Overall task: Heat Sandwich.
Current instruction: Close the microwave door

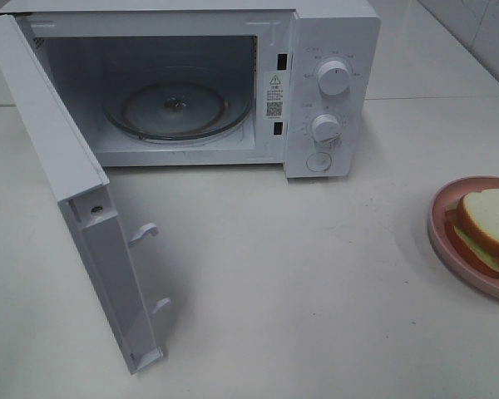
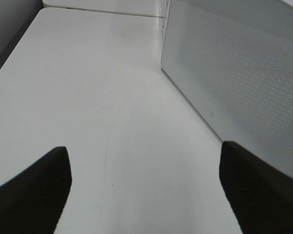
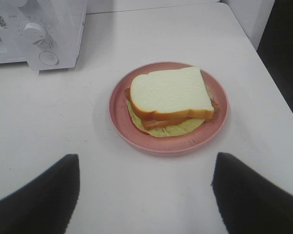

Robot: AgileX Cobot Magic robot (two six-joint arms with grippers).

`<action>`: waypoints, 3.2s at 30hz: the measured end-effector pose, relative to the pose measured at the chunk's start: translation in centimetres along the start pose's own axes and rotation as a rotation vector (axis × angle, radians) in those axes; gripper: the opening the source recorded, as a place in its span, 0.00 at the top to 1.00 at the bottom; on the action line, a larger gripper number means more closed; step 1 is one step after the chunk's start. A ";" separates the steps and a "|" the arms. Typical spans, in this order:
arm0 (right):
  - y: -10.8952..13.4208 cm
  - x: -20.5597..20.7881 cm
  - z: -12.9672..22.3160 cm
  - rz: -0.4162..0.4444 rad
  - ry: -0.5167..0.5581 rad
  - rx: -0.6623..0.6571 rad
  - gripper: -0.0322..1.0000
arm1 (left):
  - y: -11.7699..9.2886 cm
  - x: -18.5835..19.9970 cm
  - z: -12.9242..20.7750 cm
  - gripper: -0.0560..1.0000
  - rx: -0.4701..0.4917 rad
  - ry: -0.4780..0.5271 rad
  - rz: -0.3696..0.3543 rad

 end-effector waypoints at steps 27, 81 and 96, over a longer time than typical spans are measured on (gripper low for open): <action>0.0 0.0 0.0 0.000 0.000 0.000 0.25 | 0.0 0.0 0.0 0.23 0.002 0.000 0.003; 0.0 0.0 0.0 0.000 0.000 0.001 0.27 | -0.5 -11.4 -5.3 0.23 -0.146 -0.298 0.036; 0.0 0.0 0.0 0.000 0.000 0.001 0.27 | -0.8 -17.1 -3.7 0.71 -0.144 -0.241 0.041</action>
Point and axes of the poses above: a point on each arm's last joint axis where the gripper is mounted, x pointing back along that axis away from the gripper, y along the wrist's bending axis when the last joint is at zero, z = x × y, the point moved 10 cm from there along -x, pointing out along that axis toward the gripper, and after that the axes turned 4 degrees about -x, right-handed, at the moved point
